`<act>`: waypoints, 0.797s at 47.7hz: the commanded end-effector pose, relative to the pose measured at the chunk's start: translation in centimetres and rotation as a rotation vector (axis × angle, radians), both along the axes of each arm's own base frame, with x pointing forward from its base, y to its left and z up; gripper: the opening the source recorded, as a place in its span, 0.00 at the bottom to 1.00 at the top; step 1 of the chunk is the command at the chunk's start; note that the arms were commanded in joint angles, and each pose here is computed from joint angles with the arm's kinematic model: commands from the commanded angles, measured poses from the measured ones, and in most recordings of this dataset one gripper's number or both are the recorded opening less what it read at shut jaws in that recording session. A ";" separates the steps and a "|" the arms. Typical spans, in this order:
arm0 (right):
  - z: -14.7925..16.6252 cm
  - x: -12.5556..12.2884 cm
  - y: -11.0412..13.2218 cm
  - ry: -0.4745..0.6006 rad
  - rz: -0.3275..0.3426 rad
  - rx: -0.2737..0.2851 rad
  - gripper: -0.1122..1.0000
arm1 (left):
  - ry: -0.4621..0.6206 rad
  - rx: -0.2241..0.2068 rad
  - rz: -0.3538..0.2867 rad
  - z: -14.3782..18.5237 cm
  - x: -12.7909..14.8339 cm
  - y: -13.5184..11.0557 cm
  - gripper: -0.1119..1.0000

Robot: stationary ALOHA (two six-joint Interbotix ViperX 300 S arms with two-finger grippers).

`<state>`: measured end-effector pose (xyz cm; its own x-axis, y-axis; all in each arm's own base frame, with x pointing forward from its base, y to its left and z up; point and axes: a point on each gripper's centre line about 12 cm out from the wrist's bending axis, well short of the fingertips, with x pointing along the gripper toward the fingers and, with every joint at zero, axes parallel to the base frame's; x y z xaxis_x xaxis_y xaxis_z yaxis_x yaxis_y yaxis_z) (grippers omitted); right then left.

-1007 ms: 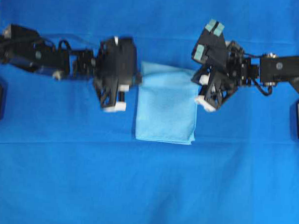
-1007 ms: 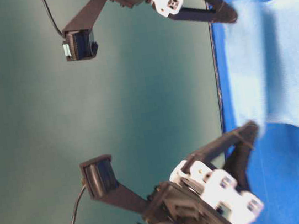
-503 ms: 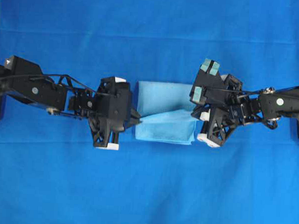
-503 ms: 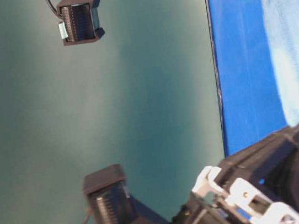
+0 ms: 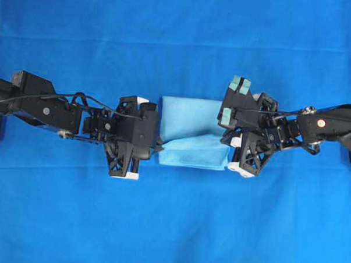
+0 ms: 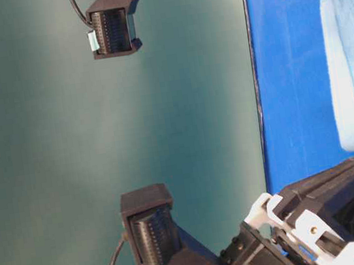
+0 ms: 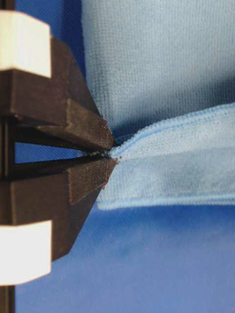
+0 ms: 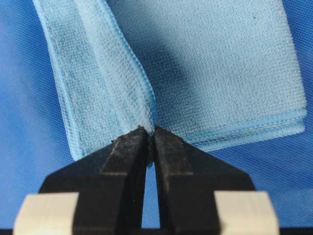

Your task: Fold the light blue towel.

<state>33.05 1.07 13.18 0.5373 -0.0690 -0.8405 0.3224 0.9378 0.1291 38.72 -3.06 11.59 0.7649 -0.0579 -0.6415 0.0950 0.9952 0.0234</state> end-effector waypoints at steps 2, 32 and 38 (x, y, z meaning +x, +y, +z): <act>0.5 0.2 0.1 -0.014 0.000 0.001 0.19 | -0.052 -0.006 -0.004 1.1 0.5 -0.3 0.13; 7.5 -0.1 3.8 -0.126 0.083 -0.010 0.64 | -0.108 -0.012 -0.011 6.8 -1.5 -0.3 0.83; 10.6 -1.1 4.1 -0.189 0.099 -0.020 0.64 | -0.150 -0.013 -0.012 9.5 -2.9 -0.1 0.83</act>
<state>32.25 5.17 20.73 0.6314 -0.0298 -0.7749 0.2164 0.9663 0.1391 36.44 -3.13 18.37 0.8173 -0.0696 -0.5720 0.1018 0.9945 0.0243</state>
